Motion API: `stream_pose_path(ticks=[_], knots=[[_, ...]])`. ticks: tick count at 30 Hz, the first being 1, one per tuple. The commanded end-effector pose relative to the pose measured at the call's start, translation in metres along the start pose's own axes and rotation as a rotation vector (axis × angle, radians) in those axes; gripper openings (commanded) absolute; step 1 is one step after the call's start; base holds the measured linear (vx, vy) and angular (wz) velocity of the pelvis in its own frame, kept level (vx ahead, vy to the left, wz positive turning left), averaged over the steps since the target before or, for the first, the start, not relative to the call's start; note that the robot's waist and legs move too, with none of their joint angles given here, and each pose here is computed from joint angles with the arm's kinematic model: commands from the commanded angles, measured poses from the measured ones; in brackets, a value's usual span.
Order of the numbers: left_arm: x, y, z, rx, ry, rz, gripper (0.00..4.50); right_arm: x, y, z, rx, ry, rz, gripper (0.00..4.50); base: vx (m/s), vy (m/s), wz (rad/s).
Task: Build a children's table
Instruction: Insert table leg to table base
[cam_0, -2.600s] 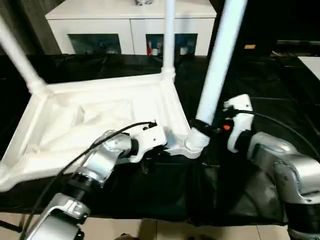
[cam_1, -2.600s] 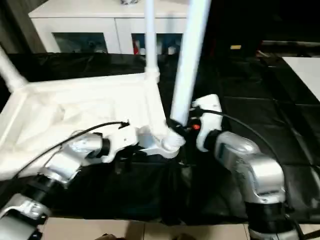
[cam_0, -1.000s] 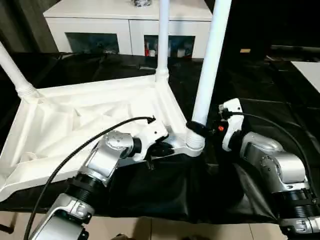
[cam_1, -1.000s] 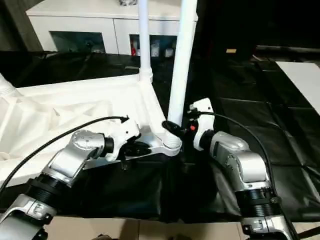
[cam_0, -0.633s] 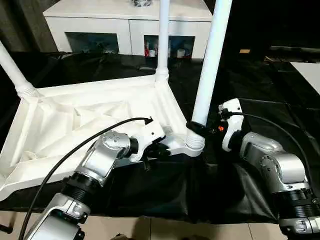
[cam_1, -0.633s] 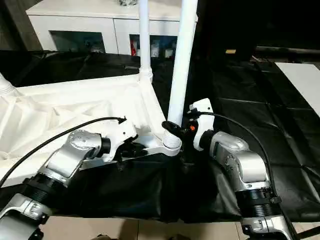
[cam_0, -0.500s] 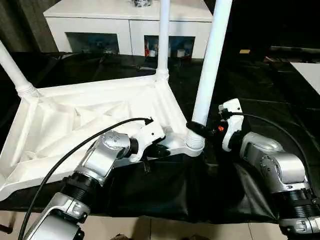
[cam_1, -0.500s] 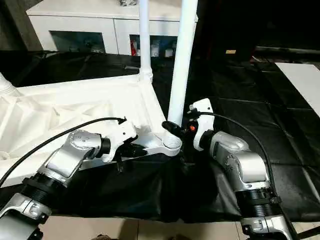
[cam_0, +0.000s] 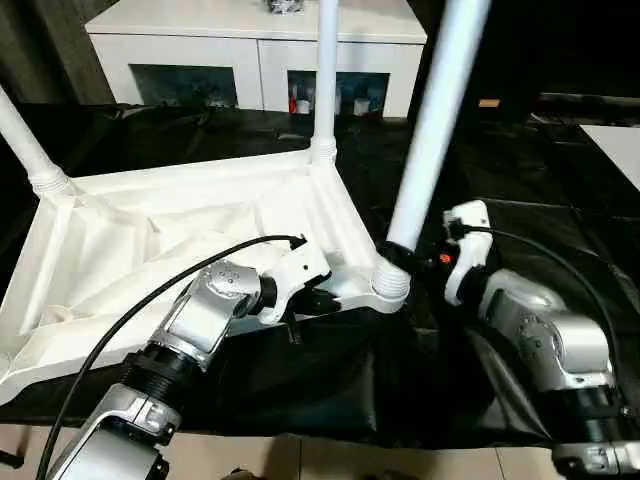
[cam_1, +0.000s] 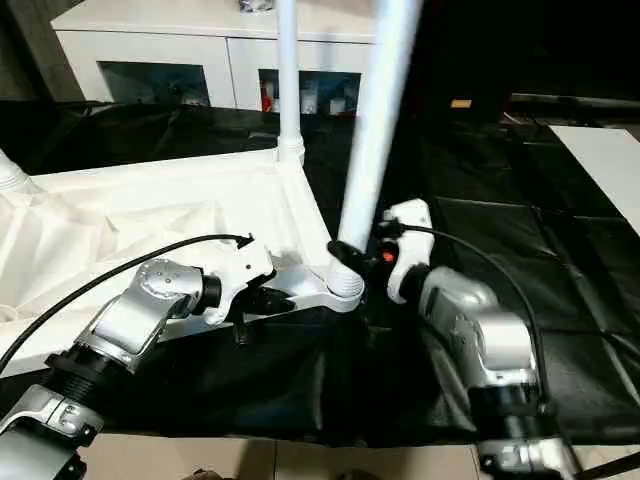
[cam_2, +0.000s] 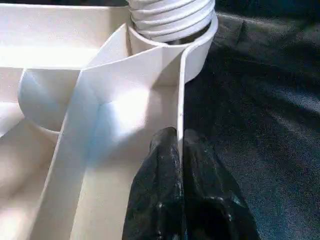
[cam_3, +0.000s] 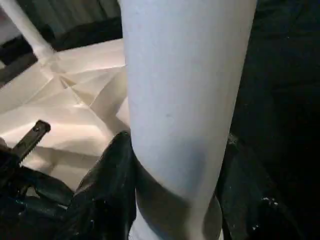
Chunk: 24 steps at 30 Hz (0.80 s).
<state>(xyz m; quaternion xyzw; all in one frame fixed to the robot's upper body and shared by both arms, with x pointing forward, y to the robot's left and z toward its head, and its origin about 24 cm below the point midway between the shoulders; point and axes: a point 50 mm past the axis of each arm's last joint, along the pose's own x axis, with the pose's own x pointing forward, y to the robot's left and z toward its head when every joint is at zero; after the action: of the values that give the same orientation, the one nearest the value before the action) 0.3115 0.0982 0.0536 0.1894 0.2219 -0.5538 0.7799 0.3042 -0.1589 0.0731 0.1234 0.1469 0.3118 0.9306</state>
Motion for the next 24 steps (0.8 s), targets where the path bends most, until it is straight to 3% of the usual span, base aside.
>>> stream_pose_path(ticks=[1,5,11,16,19,22,24], knots=[[-0.002,0.007,0.003,-0.019,-0.015,0.055,0.0,-0.006,-0.007,-0.016,0.058,0.018,-0.052,1.86,0.0,0.0,0.0],[-0.003,0.009,0.004,-0.02,-0.025,0.08,0.0,-0.011,-0.006,-0.027,0.081,-0.012,-0.075,1.86,0.0,0.0,0.0],[-0.004,0.018,0.009,-0.017,-0.058,0.142,0.0,-0.017,-0.005,-0.035,0.021,-0.128,-0.156,1.86,0.0,0.0,0.0],[-0.007,0.025,0.013,-0.017,-0.066,0.169,0.0,-0.017,-0.003,-0.04,-0.005,-0.167,-0.187,1.86,0.0,0.0,0.0],[-0.008,0.028,0.013,-0.01,-0.058,0.173,0.0,-0.017,-0.002,-0.043,-0.033,-0.167,-0.191,1.86,0.0,0.0,0.0],[-0.01,0.027,0.013,-0.003,-0.053,0.159,0.0,-0.012,0.004,-0.052,-0.122,-0.074,-0.138,1.86,0.0,0.0,0.0],[-0.01,0.027,0.013,0.001,-0.05,0.154,0.0,-0.012,0.005,-0.053,-0.131,-0.058,-0.13,1.86,0.0,0.0,0.0]])
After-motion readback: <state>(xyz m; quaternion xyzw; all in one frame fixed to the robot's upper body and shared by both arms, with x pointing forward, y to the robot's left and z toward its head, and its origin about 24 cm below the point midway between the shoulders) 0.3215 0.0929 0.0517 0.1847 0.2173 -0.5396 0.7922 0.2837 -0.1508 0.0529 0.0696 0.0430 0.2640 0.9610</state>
